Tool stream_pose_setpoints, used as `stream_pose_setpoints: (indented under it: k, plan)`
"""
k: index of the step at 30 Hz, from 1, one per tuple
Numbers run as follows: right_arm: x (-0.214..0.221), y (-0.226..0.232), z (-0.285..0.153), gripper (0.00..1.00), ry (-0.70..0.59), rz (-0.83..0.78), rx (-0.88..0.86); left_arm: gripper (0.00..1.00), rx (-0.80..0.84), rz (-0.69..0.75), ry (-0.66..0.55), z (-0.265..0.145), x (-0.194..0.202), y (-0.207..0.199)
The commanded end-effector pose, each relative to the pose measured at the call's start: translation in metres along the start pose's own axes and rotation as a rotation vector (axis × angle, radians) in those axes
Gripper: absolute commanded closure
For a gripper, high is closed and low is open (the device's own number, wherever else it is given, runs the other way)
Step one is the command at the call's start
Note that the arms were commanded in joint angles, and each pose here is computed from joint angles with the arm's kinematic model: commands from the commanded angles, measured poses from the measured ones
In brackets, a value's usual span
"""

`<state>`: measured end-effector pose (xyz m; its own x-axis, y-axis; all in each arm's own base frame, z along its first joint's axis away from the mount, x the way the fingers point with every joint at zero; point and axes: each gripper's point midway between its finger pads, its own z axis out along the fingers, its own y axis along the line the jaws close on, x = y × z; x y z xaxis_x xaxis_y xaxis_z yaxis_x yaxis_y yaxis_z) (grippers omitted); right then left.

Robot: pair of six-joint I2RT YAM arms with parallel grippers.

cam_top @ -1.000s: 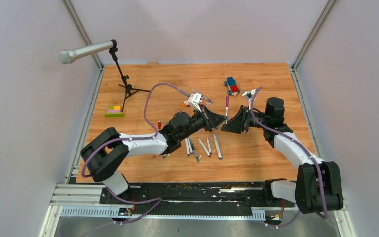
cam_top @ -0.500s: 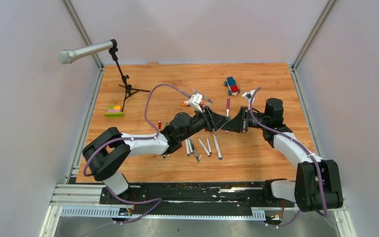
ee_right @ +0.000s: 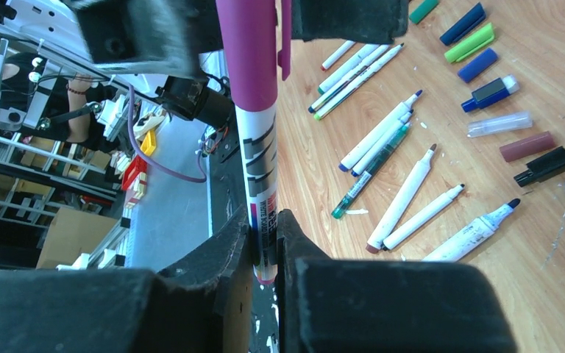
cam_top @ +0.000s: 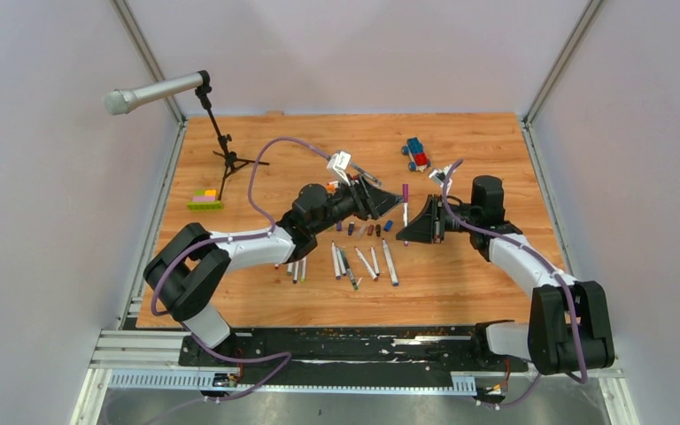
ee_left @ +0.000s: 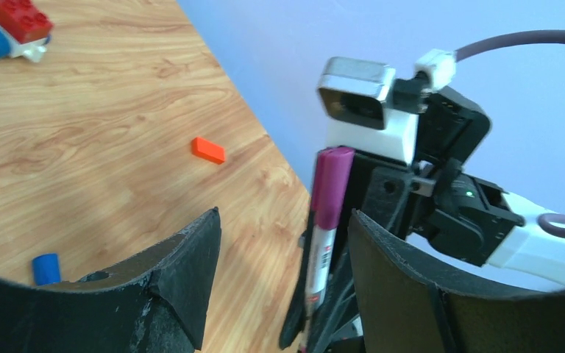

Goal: Open the pen caps
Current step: Open the pen cap from the pen.

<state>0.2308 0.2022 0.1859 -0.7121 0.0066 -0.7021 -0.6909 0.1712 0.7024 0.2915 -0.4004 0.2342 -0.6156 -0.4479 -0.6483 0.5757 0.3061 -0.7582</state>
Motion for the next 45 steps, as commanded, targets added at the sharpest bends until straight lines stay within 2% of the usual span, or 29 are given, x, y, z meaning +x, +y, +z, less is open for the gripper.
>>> stream_pose_setpoints:
  k: [1,7,20,22,25,26,28,32,36,38,41,45]
  plan:
    - [-0.005,0.008,0.003,1.00,0.022,-0.066,-0.049,0.30,0.139,0.042,-0.010,0.008,-0.020,-0.045]
    - [-0.004,0.007,0.004,1.00,0.029,-0.058,-0.050,0.34,0.175,0.039,0.002,0.016,-0.020,-0.052]
    - [-0.004,0.009,0.004,1.00,0.033,-0.057,-0.058,0.55,0.194,0.013,0.040,0.025,-0.012,-0.050]
    - [-0.004,0.009,0.004,1.00,0.033,-0.054,-0.057,0.64,0.199,0.009,0.041,0.025,-0.012,-0.050]
    - [-0.003,0.008,0.004,1.00,0.034,-0.048,-0.058,0.93,0.201,0.017,0.025,0.026,-0.017,-0.052]
    - [-0.002,0.008,0.004,1.00,0.037,-0.046,-0.061,1.00,0.196,0.025,0.007,0.027,-0.023,-0.052]
    - [0.001,0.010,0.006,1.00,0.046,-0.039,-0.071,1.00,0.164,0.048,-0.059,0.028,-0.050,-0.048]
    - [0.013,0.014,0.013,1.00,0.075,-0.012,-0.097,1.00,0.081,0.135,-0.275,0.018,-0.140,-0.042]
    - [0.026,0.023,0.024,1.00,0.123,-0.007,-0.139,1.00,-0.013,0.185,-0.491,-0.005,-0.226,-0.039]
    - [0.030,0.025,0.028,1.00,0.139,-0.007,-0.146,1.00,-0.039,0.195,-0.562,-0.018,-0.254,-0.038]
    - [0.034,0.023,0.031,1.00,0.148,-0.001,-0.132,1.00,-0.051,0.221,-0.593,-0.030,-0.274,-0.042]
    - [0.035,-0.001,0.031,1.00,0.145,-0.001,0.022,1.00,-0.047,0.252,-0.513,-0.036,-0.262,-0.044]
